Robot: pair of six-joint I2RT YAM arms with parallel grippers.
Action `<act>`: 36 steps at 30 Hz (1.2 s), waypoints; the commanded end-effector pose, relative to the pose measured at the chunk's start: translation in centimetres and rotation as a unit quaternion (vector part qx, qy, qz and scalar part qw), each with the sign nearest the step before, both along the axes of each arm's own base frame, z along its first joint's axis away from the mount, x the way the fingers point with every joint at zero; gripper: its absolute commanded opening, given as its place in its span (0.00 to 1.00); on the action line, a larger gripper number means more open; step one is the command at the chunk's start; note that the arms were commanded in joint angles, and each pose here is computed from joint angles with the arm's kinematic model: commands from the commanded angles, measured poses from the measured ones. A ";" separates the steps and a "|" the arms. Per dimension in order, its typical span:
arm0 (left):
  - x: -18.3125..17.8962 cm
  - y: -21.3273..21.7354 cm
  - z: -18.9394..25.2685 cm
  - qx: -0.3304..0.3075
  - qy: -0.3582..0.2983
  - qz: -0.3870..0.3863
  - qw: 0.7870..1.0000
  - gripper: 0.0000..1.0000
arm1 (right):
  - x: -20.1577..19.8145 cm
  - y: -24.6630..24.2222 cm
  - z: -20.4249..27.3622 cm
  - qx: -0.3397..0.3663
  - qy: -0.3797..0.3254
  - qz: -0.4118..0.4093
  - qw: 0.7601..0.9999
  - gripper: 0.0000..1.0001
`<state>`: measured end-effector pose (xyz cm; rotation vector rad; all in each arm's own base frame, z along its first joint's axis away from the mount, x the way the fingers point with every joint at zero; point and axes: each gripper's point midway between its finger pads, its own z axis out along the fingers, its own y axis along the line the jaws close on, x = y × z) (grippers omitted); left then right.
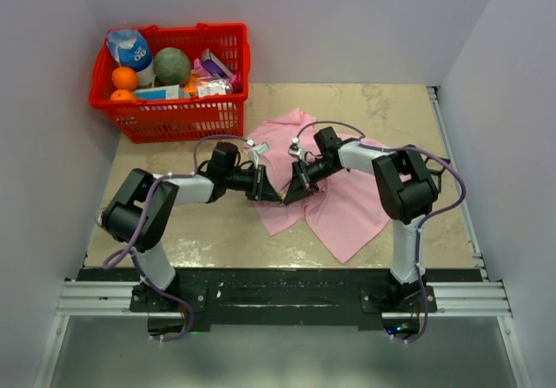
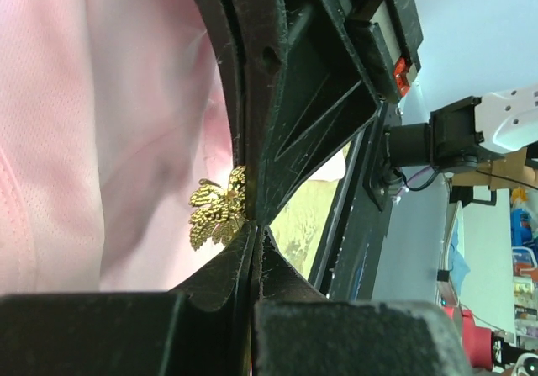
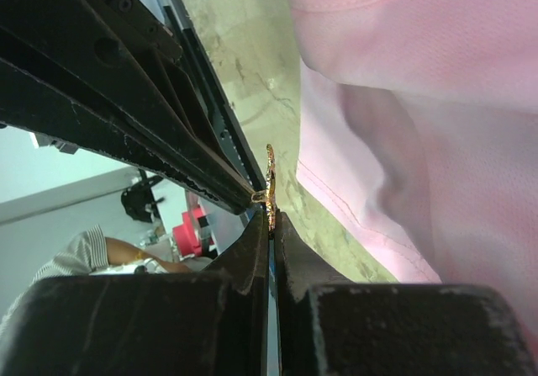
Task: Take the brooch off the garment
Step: Close the brooch.
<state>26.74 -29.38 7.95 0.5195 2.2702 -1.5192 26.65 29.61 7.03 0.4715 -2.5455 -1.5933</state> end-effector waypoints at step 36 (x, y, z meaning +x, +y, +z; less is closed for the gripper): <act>-1.0 -0.6 -3.9 0.023 0.051 -0.030 0.998 0.00 | -2.4 -1.4 -8.2 -0.057 0.124 -0.005 0.991 0.00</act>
